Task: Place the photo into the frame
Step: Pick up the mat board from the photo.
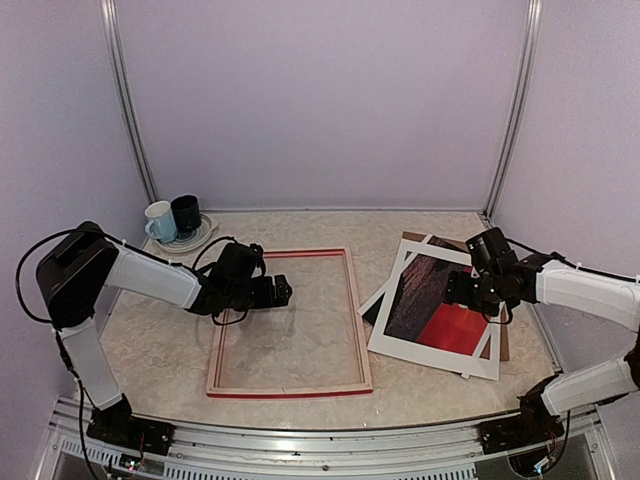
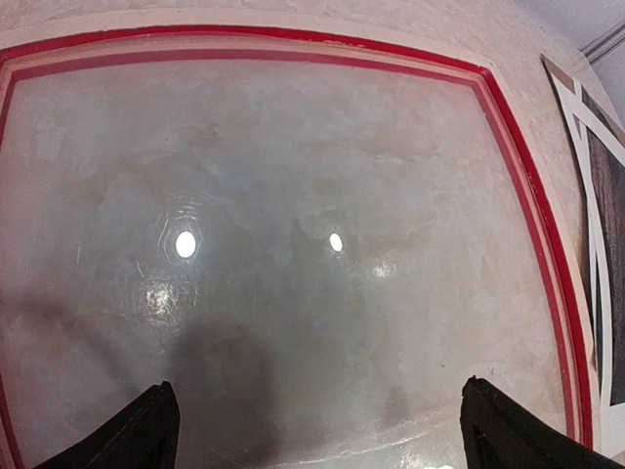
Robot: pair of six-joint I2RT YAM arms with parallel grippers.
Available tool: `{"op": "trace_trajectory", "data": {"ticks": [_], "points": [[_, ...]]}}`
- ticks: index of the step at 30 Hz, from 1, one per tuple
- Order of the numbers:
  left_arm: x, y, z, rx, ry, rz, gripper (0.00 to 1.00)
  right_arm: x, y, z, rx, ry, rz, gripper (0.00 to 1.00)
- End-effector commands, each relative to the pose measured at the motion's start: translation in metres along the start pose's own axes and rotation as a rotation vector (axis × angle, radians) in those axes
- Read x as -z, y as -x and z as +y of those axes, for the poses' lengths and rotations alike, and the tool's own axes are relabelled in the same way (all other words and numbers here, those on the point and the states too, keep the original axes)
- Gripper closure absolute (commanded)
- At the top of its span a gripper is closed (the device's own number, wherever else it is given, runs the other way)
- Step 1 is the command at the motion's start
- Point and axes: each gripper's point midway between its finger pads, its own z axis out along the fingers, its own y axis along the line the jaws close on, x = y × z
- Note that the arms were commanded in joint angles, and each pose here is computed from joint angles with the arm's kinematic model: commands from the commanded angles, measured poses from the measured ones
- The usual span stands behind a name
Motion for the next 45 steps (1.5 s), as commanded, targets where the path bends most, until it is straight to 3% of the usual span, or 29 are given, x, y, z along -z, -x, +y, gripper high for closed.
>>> {"op": "trace_trajectory", "data": {"ticks": [1, 11, 15, 20, 28, 34, 45], "points": [[-0.006, 0.002, -0.002, 0.020, -0.008, 0.008, 0.01, -0.009, -0.013, 0.017, 0.049, 0.104, 0.060, 0.15], [-0.012, -0.004, -0.004, 0.021, -0.019, 0.045, 0.01, -0.011, -0.051, 0.054, 0.221, 0.267, 0.170, 0.19], [-0.017, -0.010, -0.003, 0.021, -0.018, 0.068, 0.01, -0.015, -0.062, 0.051, 0.272, 0.214, 0.197, 0.18], [-0.012, -0.008, -0.003, 0.030, -0.028, 0.052, 0.01, -0.020, -0.059, 0.021, 0.192, 0.054, 0.171, 0.15], [0.018, 0.013, -0.023, 0.004, -0.065, -0.023, 0.01, -0.004, -0.042, -0.028, -0.048, -0.044, 0.081, 0.13], [0.041, 0.018, -0.056, -0.029, -0.132, -0.060, 0.01, 0.006, -0.054, -0.064, -0.176, -0.117, 0.076, 0.08], [0.067, 0.006, -0.175, -0.156, -0.372, -0.060, 0.01, 0.011, -0.079, -0.099, -0.234, -0.304, 0.155, 0.01]]}}
